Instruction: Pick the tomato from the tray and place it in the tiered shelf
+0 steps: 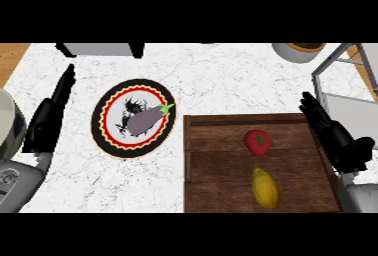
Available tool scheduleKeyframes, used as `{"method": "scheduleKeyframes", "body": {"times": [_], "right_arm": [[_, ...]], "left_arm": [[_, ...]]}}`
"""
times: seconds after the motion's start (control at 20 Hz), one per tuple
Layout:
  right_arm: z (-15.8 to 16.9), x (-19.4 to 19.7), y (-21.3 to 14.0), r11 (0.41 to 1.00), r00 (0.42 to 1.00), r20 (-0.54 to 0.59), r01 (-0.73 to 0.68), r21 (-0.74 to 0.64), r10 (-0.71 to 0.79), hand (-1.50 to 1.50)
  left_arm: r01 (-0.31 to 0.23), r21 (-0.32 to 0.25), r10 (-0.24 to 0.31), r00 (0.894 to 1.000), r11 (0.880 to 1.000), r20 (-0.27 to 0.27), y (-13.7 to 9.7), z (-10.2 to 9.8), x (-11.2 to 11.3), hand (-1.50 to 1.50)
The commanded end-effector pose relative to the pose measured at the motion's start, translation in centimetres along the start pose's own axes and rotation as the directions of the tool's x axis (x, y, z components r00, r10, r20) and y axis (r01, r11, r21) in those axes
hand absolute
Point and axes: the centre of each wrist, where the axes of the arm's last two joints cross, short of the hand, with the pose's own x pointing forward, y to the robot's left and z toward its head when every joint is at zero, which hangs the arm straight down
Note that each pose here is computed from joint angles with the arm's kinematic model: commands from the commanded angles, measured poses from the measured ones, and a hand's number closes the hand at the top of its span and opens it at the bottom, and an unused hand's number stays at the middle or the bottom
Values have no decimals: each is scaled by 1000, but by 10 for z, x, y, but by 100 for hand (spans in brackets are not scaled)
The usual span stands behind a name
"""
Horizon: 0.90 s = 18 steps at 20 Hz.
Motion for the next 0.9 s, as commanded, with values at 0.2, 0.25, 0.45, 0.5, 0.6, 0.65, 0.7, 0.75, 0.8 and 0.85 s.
{"method": "scheduleKeyframes", "body": {"times": [0.2,0.25,0.45,0.5,0.6,0.65,0.7,0.75,0.8,0.85], "right_arm": [[-70,73,-23,952,986,129,66,300,-109,-150],[-81,82,-21,927,982,132,80,365,-136,-150],[-51,62,-59,951,949,71,-307,-15,308,150],[-47,32,-46,956,956,52,-286,-72,289,150],[-56,-6,-21,976,989,78,-107,-189,124,-150],[-66,-5,-32,975,996,83,-18,-220,38,-150],[-60,-27,-18,972,994,113,30,-233,-4,-150],[-62,-27,-24,968,985,166,84,-235,-46,-150],[-58,-32,-30,965,976,199,132,-228,-87,-150],[-62,-31,-39,957,959,246,194,-214,-140,-150]], "left_arm": [[-213,-118,207,976,970,-63,-62,12,1,0],[-233,-147,227,972,961,-56,-66,6,12,0],[-259,-155,242,963,953,-120,-73,25,-5,0],[-284,-167,265,956,944,-129,-79,22,0,0],[-291,-186,270,954,938,-132,-81,28,-4,0],[-306,-185,285,950,934,-130,-84,24,-8,0],[-317,-188,294,945,929,-142,-85,30,-4,0],[-312,-186,291,947,932,-134,-80,29,-7,0],[-307,-163,286,948,938,-142,-93,24,-2,0],[-300,-174,277,950,938,-145,-73,27,-12,0]]}}
